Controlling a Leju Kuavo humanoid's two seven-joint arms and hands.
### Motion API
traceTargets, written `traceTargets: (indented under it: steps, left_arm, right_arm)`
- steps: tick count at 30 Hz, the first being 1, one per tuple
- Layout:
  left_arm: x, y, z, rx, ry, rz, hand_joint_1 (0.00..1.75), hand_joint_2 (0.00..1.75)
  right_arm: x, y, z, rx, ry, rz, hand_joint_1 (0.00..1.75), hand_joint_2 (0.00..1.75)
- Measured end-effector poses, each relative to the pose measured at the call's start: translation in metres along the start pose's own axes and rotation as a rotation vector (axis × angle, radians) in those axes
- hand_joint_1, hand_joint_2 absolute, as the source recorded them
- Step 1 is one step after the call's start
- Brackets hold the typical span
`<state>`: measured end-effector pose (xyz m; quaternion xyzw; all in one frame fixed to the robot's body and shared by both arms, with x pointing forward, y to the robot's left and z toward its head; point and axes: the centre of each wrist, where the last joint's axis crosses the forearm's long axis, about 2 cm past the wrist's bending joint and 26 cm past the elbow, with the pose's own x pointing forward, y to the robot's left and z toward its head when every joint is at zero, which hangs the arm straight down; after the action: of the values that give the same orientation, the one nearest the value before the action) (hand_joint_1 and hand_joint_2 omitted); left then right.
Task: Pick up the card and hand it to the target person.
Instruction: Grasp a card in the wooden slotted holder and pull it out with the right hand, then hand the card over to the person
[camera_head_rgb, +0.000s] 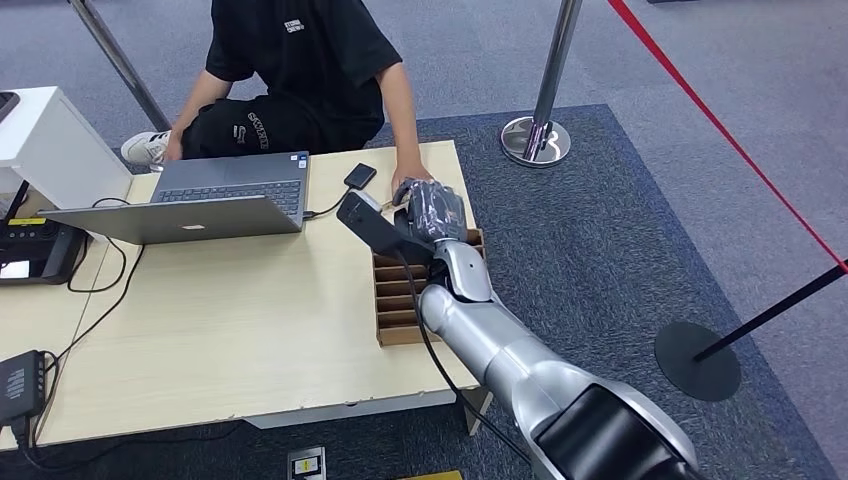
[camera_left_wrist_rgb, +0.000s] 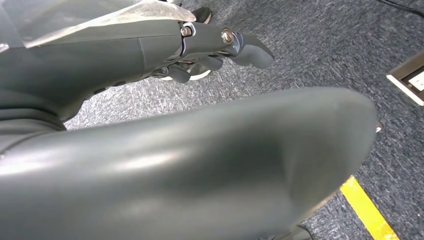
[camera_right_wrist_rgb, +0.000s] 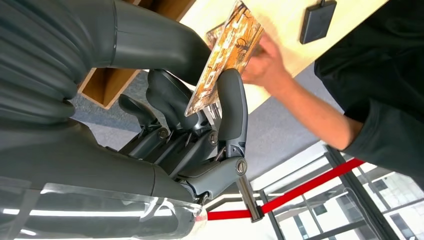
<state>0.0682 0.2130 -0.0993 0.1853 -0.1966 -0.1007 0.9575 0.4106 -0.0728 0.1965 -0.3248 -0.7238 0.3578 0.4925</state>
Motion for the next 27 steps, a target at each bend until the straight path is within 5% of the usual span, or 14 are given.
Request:
traceTargets:
  steps: [16,21,23,25,27]
  left_arm:
    - [0.002,0.0005,-0.0007,-0.001,0.002,-0.002,0.0,0.0]
    - [0.0024,0.0007,-0.0009,-0.002,0.003,-0.002,0.0,0.0]
    - [0.0025,0.0008,-0.0009,-0.002,0.003,-0.001,0.0,0.0]
    - [0.0025,0.0008,-0.0009,-0.002,0.003,-0.001,0.0,0.0]
    - [0.0025,0.0008,-0.0009,-0.002,0.003,-0.001,0.0,0.0]
  right_arm:
    - [-0.0073,-0.0024,-0.001,-0.018,0.017,0.005,1.54,1.75]
    - [-0.0088,-0.0026,-0.0009,-0.018,0.017,0.014,1.37,1.75]
    - [-0.0094,-0.0024,-0.0008,-0.017,0.02,0.018,1.02,1.75]
    - [-0.01,-0.0022,-0.0005,-0.016,0.024,0.019,0.4,1.75]
    - [-0.0102,-0.0019,-0.0003,-0.015,0.025,0.023,0.04,1.75]
